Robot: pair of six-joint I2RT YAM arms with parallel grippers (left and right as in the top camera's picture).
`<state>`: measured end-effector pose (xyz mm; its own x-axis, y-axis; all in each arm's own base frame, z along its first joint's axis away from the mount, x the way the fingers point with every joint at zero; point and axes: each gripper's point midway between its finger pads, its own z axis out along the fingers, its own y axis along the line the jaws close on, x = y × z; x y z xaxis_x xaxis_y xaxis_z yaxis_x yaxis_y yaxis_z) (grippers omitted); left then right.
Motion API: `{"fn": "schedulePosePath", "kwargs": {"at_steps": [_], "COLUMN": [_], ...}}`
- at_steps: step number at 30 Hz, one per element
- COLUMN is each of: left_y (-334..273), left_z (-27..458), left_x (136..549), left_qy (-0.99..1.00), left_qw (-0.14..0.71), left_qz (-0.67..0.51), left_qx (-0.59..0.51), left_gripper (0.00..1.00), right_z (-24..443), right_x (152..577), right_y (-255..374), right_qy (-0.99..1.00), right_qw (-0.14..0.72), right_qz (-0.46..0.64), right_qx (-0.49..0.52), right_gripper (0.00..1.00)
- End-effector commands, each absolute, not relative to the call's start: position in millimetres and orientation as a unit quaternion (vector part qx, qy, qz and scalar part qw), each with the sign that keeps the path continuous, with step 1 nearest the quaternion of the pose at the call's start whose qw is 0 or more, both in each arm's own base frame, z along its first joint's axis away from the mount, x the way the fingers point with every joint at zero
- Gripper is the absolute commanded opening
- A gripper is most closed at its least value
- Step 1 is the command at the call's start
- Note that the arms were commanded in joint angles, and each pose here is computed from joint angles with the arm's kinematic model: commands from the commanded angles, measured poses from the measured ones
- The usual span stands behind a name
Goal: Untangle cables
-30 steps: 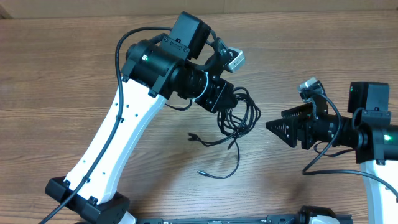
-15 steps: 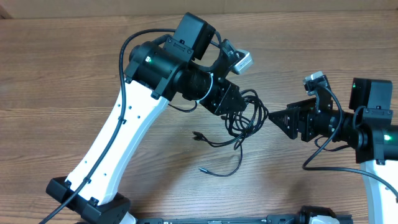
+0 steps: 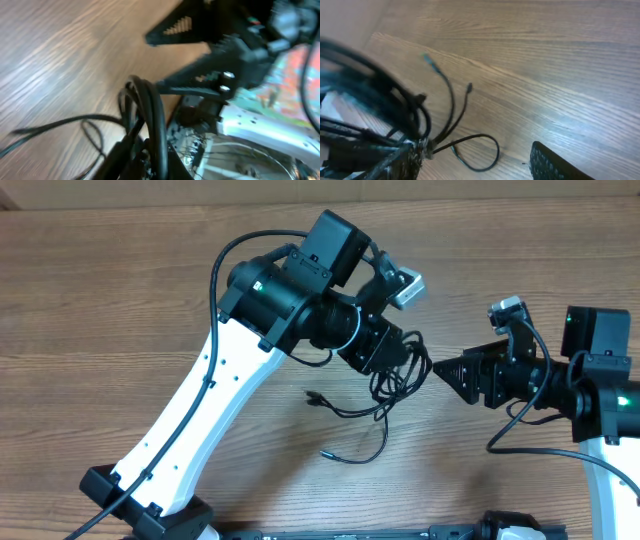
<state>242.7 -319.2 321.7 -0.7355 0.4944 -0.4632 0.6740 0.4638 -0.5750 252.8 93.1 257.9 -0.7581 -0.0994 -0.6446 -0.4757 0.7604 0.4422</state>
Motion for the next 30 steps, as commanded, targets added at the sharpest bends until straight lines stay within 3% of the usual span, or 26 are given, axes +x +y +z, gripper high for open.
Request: {"fn": "schedulePosePath", "kwargs": {"at_steps": [1, 6, 13, 15, 17, 19, 25, 30], "left_y": [-310, -316, -326, -326, -325, -325, -322, -284], "left_z": [329, 336, 350, 350, 348, 348, 343, 312], "left_x": [251, 240, 220, 222, 225, 225, 232, 278], "left_qy": [0.865, 0.848, 0.805, 0.806, 0.812, 0.812, 0.826, 0.929], "left_qw": [0.150, 0.136, 0.118, 0.121, 0.126, 0.126, 0.134, 0.162], "left_qz": [-0.353, -0.385, -0.442, -0.440, -0.430, -0.430, -0.411, -0.269], "left_qx": [0.323, 0.337, 0.377, 0.376, 0.374, 0.373, 0.362, 0.193], "left_gripper": [0.04, 0.04, 0.04, 0.04, 0.04, 0.04, 0.04, 0.04], "right_z": [263, 282, 285, 285, 286, 287, 286, 286], "right_x": [242, 224, 227, 227, 226, 225, 222, 222], "right_y": [105, 126, 126, 126, 127, 128, 128, 128], "right_qy": [0.865, 0.804, 0.798, 0.798, 0.796, 0.795, 0.797, 0.797], "right_qw": [0.310, 0.336, 0.347, 0.347, 0.346, 0.344, 0.339, 0.339], "right_qz": [0.336, 0.395, 0.392, 0.393, 0.396, 0.402, 0.405, 0.405], "right_qx": [-0.208, -0.292, -0.298, -0.298, -0.298, -0.297, -0.294, -0.294], "right_gripper": [0.66, 0.68, 0.68, 0.58, 0.36, 0.06, 0.04, 0.04]}}
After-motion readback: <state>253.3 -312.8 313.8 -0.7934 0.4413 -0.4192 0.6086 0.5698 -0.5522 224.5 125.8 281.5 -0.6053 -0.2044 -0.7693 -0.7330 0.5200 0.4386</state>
